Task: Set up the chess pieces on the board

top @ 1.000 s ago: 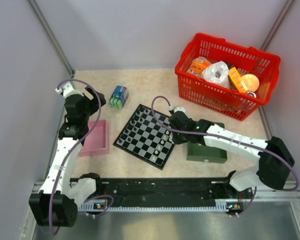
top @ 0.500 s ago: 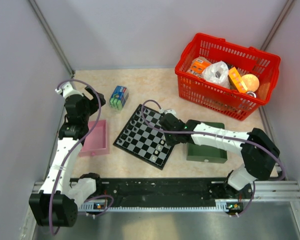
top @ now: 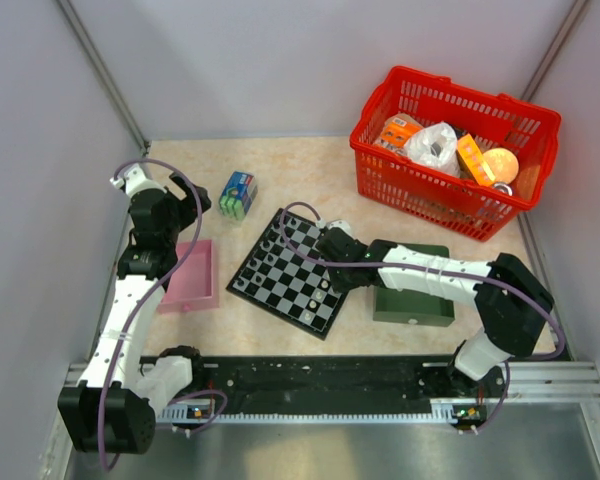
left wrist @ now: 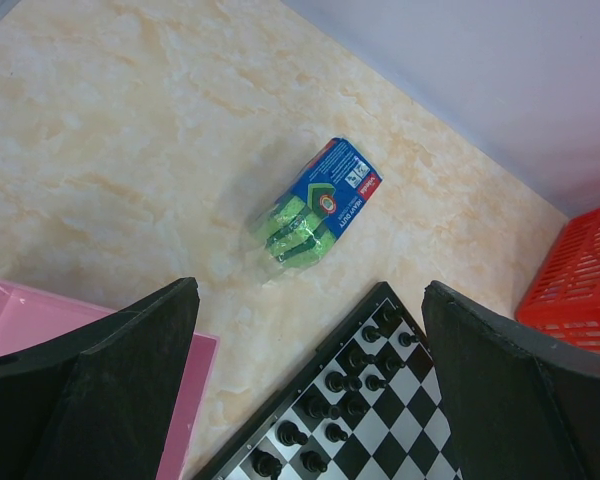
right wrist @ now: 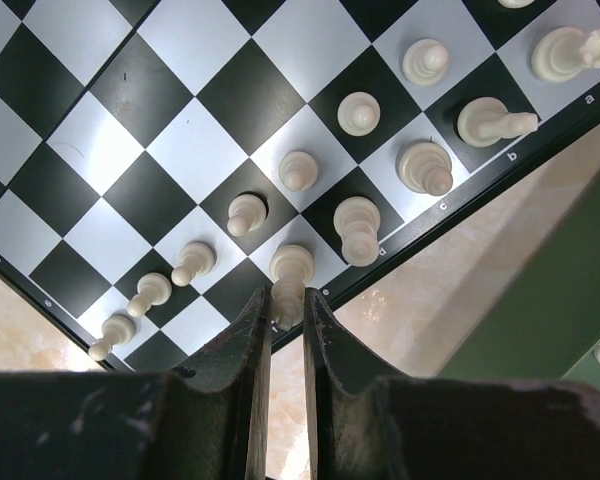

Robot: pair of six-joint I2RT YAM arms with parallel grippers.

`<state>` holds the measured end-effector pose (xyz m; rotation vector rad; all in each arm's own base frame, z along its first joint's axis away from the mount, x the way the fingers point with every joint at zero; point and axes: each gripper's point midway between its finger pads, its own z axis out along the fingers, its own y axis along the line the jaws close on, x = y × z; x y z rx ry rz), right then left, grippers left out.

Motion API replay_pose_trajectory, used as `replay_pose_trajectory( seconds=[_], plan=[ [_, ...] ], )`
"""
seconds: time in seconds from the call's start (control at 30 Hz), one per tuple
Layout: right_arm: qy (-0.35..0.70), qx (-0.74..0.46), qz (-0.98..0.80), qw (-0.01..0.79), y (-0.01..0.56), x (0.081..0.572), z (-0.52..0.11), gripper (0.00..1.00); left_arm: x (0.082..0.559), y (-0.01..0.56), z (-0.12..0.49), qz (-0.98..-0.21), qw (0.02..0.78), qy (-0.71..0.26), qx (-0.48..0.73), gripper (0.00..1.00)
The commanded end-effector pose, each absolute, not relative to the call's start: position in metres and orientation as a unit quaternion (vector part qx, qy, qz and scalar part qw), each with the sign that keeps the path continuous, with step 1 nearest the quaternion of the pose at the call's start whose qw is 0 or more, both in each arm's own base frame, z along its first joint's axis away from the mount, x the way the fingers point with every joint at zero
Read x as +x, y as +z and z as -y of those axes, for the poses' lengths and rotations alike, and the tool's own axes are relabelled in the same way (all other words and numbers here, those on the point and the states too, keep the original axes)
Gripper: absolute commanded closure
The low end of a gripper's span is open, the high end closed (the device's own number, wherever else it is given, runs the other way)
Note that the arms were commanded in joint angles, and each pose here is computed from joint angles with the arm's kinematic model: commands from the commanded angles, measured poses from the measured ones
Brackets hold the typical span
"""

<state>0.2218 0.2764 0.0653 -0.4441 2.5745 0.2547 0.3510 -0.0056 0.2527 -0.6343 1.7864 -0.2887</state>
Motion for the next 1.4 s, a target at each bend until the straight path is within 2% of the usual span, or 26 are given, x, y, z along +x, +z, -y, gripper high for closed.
replay_pose_trajectory(
  seconds=[0.0, 1.37],
  plan=[
    [0.102, -0.168, -0.940, 0.279, 0.081, 0.230, -0.289, 0.98, 0.354, 0.264, 0.003, -0.748, 0.595, -0.124, -0.267, 0.01],
    [0.085, -0.192, -0.941, 0.265, 0.074, 0.229, -0.292, 0.90, 0.355, 0.265, 0.002, -0.746, 0.597, -0.124, -0.267, 0.01]
  ],
)
